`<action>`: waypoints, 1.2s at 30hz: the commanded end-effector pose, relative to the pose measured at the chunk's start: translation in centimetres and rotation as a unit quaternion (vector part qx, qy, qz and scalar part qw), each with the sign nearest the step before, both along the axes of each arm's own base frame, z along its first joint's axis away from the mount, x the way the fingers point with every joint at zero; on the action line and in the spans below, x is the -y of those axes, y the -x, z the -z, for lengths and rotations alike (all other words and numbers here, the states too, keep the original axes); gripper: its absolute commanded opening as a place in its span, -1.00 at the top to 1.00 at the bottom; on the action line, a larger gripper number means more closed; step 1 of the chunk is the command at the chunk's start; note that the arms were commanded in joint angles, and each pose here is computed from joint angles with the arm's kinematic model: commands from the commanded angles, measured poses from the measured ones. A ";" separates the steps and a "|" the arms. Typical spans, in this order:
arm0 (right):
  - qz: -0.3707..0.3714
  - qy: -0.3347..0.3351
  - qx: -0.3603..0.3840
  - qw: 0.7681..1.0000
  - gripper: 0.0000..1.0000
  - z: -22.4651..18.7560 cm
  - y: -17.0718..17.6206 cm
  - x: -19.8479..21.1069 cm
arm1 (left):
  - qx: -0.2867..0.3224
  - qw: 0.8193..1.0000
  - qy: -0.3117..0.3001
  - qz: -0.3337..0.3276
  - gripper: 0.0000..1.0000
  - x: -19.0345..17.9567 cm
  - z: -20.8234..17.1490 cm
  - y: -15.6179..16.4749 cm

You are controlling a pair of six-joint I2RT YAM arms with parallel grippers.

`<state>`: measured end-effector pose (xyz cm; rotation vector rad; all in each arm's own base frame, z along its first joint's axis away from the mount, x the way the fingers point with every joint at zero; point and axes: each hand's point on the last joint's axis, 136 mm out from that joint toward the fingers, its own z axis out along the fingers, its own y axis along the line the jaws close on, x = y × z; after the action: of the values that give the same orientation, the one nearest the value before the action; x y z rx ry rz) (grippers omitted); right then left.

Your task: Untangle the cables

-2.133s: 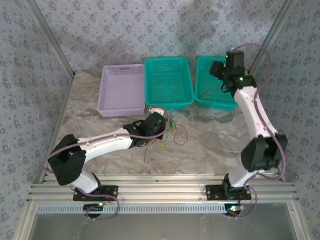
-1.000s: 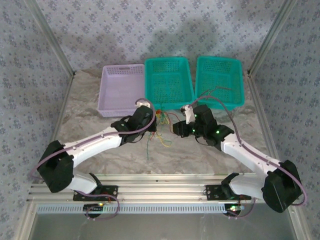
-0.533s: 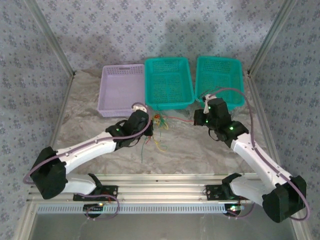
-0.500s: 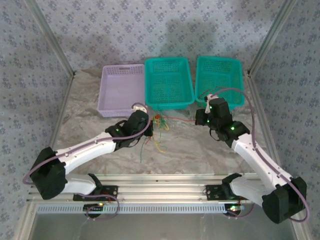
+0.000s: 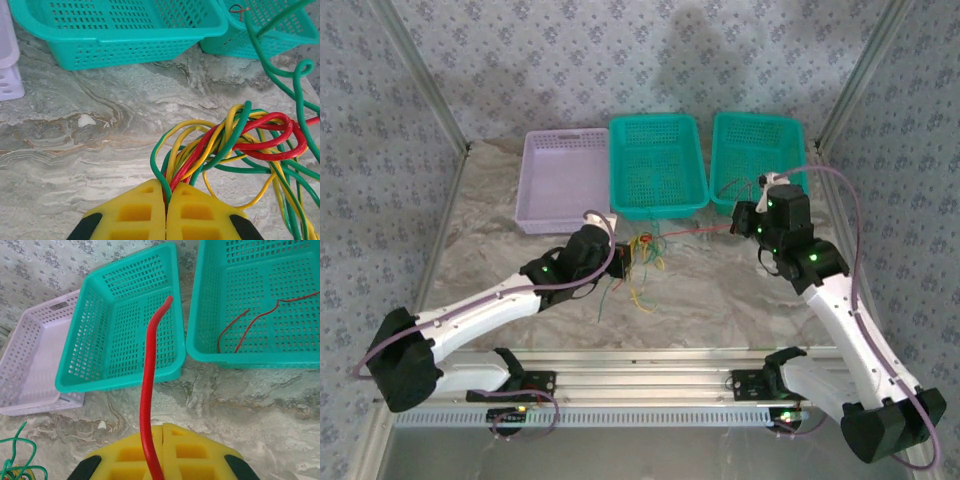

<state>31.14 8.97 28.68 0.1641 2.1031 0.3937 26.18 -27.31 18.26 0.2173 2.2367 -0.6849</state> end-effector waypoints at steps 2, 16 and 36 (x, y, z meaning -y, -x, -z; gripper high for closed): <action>0.159 0.065 0.079 0.982 1.00 -6.2 0.3 7.6 | -0.043 0.988 -0.132 -0.071 1.00 -6.2 5.3 0.4; 0.202 0.073 0.169 0.962 1.00 -15.9 -0.4 9.4 | -0.075 0.980 -0.172 -0.070 1.00 -7.5 7.8 1.5; 0.222 0.109 0.166 0.954 1.00 -17.1 -2.1 10.2 | -0.100 0.982 -0.156 -0.037 1.00 -6.8 8.9 3.0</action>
<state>33.62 6.11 37.43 0.1792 2.0100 0.1774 25.58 -29.68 20.34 0.2853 2.1497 -0.8381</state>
